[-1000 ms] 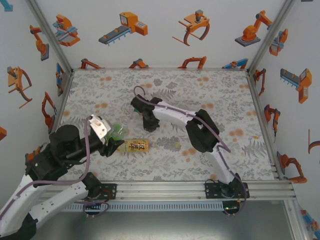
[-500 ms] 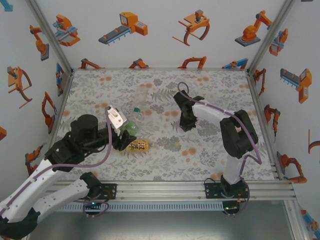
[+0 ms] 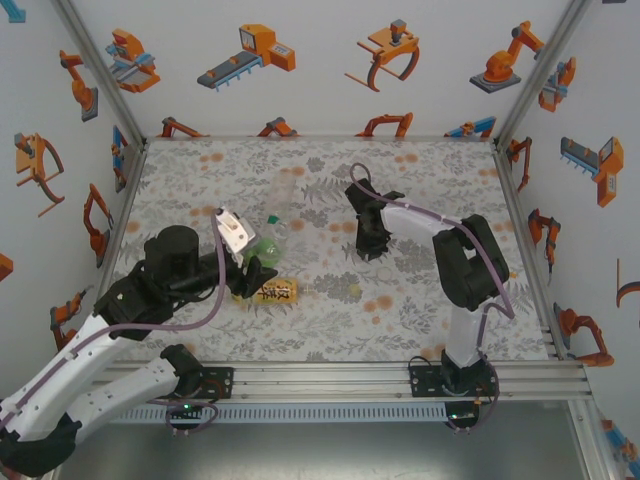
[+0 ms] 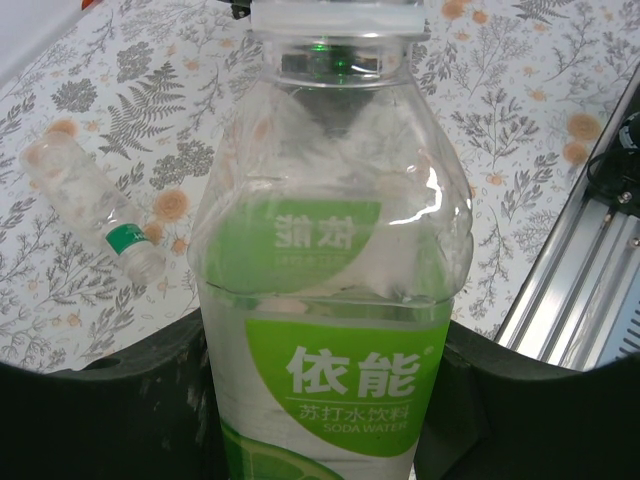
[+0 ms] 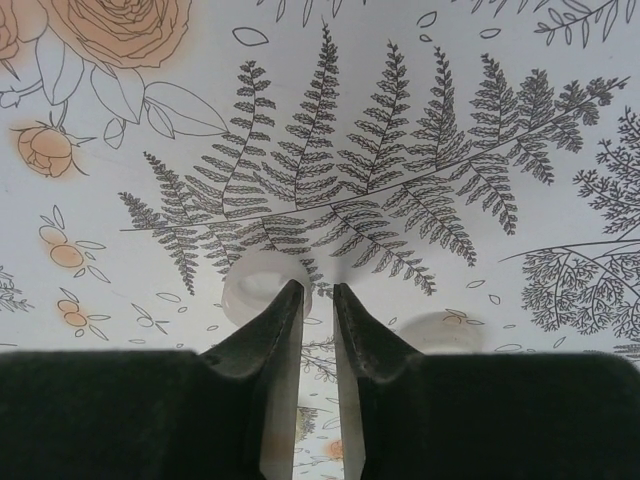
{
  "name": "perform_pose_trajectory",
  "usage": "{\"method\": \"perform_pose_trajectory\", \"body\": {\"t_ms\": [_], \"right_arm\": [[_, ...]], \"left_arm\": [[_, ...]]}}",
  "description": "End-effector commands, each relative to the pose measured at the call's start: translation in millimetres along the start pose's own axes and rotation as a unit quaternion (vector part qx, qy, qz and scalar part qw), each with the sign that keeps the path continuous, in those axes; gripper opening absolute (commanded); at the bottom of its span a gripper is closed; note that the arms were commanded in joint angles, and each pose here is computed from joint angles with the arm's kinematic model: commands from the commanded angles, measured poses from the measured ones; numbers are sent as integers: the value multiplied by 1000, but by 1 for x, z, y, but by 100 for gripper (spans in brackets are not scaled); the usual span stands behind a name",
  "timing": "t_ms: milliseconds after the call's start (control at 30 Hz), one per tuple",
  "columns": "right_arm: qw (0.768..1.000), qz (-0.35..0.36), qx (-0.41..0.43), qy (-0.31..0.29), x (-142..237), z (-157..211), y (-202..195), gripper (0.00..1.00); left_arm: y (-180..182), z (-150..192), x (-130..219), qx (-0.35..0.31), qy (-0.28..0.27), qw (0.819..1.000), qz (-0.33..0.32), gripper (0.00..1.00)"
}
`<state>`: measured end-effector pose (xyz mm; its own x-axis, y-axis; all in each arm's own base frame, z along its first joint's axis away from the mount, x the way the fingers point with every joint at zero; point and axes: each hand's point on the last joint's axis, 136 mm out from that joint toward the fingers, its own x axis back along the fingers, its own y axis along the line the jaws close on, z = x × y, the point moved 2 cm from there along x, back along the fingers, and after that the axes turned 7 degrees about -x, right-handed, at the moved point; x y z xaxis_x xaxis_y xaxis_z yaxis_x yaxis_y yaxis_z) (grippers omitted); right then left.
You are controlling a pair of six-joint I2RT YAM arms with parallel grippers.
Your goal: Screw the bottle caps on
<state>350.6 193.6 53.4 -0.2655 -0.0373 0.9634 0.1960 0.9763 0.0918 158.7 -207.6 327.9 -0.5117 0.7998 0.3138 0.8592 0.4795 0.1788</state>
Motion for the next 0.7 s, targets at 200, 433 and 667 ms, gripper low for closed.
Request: {"method": "perform_pose_trajectory", "body": {"t_ms": [200,433,667], "right_arm": [[1000,-8,4,-29,34,-15,9,26],[1000,-9,8,-22,31,-14,14,27],[1000,-9,9,-13,23,-11,15,15]], "left_arm": [[2,-14,7,7,-29,1000,-4,0],[2,-14,8,6,-29,1000,-5,0],[2,-10,10,7,-26,1000,-7,0]]}}
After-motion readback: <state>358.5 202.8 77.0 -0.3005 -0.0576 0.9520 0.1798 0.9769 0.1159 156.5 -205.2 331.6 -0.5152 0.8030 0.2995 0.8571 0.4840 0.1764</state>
